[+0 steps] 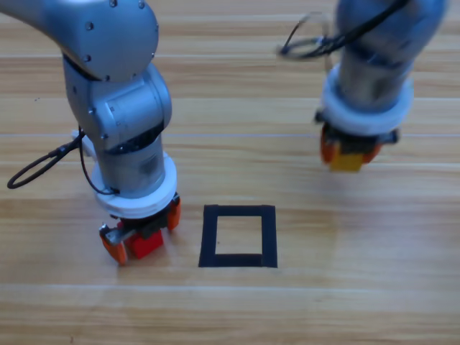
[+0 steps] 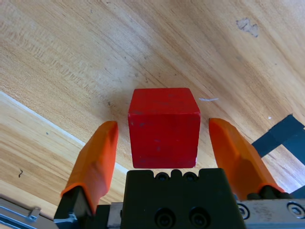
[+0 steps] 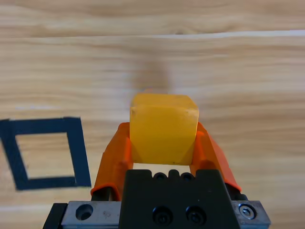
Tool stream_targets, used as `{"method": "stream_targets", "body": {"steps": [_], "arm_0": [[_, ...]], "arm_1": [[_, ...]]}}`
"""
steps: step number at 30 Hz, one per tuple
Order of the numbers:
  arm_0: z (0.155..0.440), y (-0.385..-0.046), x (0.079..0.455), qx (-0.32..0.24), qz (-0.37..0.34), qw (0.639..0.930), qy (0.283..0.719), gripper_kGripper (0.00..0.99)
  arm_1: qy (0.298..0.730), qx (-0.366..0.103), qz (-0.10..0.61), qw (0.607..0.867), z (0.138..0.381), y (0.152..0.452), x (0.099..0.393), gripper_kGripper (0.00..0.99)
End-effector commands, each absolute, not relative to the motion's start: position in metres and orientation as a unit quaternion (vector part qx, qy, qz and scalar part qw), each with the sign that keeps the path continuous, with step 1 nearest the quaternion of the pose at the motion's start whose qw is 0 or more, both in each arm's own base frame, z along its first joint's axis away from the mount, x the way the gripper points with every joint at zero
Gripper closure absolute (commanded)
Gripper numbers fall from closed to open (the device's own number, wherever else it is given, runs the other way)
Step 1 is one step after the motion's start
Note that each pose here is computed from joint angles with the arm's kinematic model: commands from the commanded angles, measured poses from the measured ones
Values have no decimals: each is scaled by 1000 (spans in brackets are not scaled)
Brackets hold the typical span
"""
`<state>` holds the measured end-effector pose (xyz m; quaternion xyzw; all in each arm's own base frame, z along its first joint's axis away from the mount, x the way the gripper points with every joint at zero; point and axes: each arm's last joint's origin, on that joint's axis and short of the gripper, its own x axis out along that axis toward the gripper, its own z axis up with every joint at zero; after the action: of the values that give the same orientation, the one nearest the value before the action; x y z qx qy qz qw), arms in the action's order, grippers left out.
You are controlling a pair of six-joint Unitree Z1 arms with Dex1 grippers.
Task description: Stack the blocks in the rectangular block: red at the bottom, yellow in the middle, green on top
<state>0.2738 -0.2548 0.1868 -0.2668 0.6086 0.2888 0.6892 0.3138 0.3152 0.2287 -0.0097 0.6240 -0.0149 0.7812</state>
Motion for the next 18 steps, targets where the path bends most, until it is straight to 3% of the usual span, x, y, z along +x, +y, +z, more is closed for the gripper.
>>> {"method": "stream_targets", "body": {"steps": [1, 9, 12, 15, 18], "arm_0": [[178, -245, 282, -258, 294, 689, 609, 291], [184, -236, 286, -218, 255, 701, 630, 685], [202, -231, 285, -194, 205, 721, 633, 847], [222, -233, 290, -153, 127, 744, 638, 936], [240, -239, 295, -108, 49, 766, 632, 942]], "arm_1": [[604, -23, 19, 796, 271, 302, 277, 990], [605, -37, 31, 795, 269, 311, 264, 990], [603, -33, 31, 797, 272, 310, 261, 990], [600, -31, 24, 799, 272, 308, 261, 990], [599, -31, 16, 800, 271, 307, 260, 990]]}}
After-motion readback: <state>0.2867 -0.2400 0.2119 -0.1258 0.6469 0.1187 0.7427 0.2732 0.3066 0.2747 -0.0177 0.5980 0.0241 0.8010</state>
